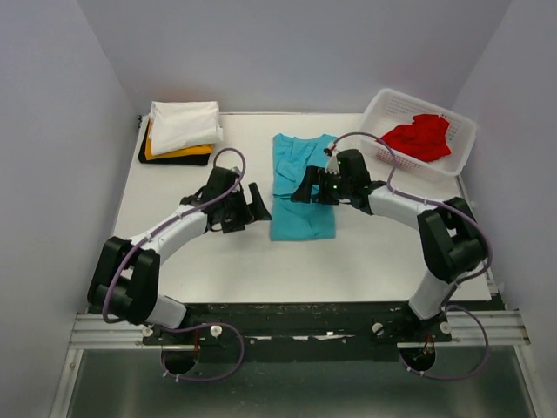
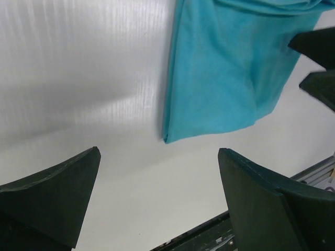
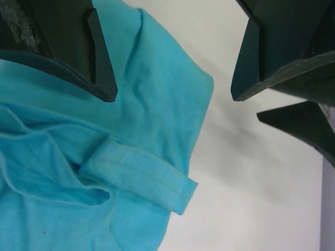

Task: Fold and stack the t-shirts
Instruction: Fold the folded rectangular tshirt in 1/3 of the way, then grab one side of the 2/3 rectangular tshirt with both arms

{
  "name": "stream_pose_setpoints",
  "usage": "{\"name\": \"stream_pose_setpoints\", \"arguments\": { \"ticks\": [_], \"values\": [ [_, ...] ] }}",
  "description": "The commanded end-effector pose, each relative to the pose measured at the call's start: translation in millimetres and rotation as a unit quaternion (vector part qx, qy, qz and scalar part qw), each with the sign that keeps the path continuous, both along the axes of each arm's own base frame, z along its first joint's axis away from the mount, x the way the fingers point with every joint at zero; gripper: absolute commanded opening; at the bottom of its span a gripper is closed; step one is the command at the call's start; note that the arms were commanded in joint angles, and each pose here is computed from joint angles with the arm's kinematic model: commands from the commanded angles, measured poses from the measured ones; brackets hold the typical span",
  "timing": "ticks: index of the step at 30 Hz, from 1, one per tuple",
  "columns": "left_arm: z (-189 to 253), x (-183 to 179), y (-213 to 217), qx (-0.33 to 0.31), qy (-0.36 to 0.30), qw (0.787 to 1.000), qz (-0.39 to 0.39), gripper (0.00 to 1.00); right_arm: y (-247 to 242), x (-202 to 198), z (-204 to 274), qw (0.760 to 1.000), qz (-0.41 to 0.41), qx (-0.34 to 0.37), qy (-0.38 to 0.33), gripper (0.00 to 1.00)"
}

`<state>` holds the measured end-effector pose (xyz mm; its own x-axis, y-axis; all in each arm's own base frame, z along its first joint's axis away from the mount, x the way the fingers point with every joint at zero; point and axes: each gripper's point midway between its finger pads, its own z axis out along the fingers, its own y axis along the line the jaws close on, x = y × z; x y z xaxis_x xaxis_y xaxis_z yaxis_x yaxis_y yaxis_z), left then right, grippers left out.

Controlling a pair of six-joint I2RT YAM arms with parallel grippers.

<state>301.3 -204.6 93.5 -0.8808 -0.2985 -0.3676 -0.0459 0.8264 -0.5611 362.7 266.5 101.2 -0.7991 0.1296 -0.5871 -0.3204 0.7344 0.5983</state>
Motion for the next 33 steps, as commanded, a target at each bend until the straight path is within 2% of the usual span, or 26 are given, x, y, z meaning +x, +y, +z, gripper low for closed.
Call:
{"name": "stream_pose_setpoints", "arguments": {
  "ticks": [1,8,11,13,18,21,24,29,32,33],
  "values": [
    [-3,-24,1,-0.037,-0.002,0.999,0.013,0.99,22,34,-3,0.999,0.035,-0.009,-0.039,1.0],
    [-20,-51,8,-0.044,0.018,0.999,0.017,0.99,28,128,-14,0.993,-0.04,-0.075,-0.079,1.0],
    [-19,-50,2,-0.056,0.015,0.998,0.009,0.99,21,135,-13,0.991,-0.054,-0.103,-0.064,1.0],
    [-18,-45,-4,-0.06,0.013,0.998,0.004,0.99,14,117,-7,0.992,-0.054,-0.1,-0.055,1.0],
    [-18,-34,-30,-0.072,0.016,0.997,-0.031,0.96,-43,40,-6,0.983,-0.149,-0.107,-0.007,1.0],
    [-29,-35,-42,-0.054,0.036,0.997,-0.05,0.86,-68,-10,-13,0.977,-0.186,-0.096,0.034,1.0],
    [-41,-35,-43,-0.04,0.048,0.997,-0.046,0.77,-76,-47,-21,0.978,-0.177,-0.088,0.063,0.99],
    [-55,-35,-41,-0.026,0.063,0.997,-0.039,0.67,-85,-80,-46,0.974,-0.17,-0.099,0.111,0.96],
    [-60,-33,-45,-0.025,0.068,0.996,-0.042,0.61,-84,-83,-53,0.974,-0.168,-0.097,0.117,0.92],
    [-60,-31,-47,-0.026,0.07,0.996,-0.042,0.56,-83,-83,-53,0.975,-0.167,-0.094,0.117,0.9]
  ]
}}
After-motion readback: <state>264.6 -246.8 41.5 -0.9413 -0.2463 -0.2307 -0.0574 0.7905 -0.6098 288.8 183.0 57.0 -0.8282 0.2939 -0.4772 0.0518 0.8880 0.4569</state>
